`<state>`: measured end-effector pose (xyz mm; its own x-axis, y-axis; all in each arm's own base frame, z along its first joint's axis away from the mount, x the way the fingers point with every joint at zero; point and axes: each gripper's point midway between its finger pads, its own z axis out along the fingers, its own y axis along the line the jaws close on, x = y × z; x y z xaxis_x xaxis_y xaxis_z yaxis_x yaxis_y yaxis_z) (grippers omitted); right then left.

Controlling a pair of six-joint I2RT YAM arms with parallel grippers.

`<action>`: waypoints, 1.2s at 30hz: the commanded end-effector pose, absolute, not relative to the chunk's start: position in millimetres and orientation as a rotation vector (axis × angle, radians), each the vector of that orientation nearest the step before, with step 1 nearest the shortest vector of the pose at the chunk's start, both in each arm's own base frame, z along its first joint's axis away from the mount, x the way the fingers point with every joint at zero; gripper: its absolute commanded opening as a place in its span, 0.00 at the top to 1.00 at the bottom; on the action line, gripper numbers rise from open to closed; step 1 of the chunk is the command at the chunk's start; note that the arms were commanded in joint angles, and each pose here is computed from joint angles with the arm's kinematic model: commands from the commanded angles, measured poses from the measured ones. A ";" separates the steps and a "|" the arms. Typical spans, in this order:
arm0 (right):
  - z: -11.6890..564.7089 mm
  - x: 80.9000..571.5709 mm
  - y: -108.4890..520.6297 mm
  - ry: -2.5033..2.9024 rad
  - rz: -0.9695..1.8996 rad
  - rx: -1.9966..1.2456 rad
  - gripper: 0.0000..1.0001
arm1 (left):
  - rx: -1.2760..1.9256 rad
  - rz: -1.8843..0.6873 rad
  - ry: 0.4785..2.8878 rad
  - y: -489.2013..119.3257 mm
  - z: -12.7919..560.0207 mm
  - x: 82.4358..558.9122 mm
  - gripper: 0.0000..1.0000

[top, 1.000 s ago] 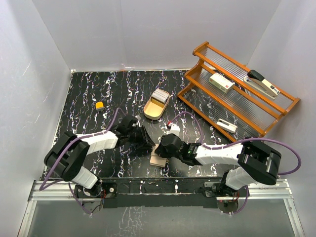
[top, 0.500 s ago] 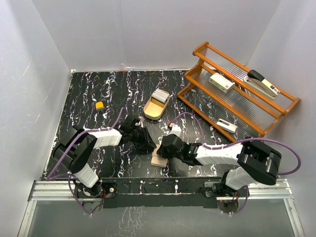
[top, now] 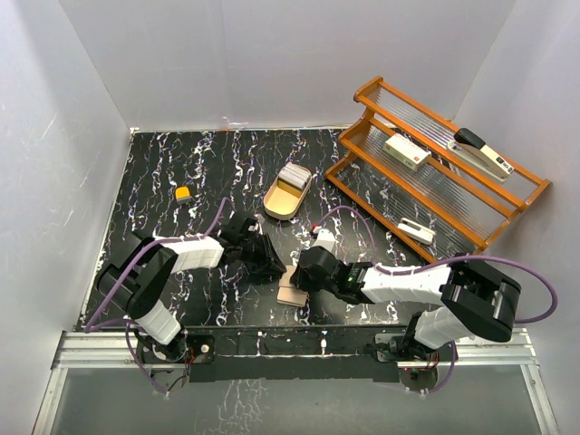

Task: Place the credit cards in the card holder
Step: Close the card holder at the center of the board.

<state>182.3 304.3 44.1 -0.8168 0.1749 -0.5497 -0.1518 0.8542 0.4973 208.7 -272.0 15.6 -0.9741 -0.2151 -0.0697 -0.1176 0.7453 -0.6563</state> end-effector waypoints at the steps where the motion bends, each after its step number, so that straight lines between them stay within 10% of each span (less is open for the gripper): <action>1: 56.3 190.3 301.0 2.371 0.711 0.040 0.86 | -0.312 -0.863 2.878 -247.6 -4.6 195.5 0.82; 9: 55.6 190.2 303.7 2.370 0.719 0.023 1.00 | -0.316 -0.879 2.872 -249.5 -1.6 195.2 0.82; 36: 60.8 197.7 308.5 2.334 0.725 0.002 1.00 | -0.263 -1.048 2.744 -256.7 58.9 181.9 0.79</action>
<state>185.0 300.8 45.3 -0.8031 0.1516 -0.5762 -0.1759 0.8636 0.4724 199.9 -252.8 56.4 -0.9528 -0.2633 -0.1512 -0.1077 0.7589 -0.6422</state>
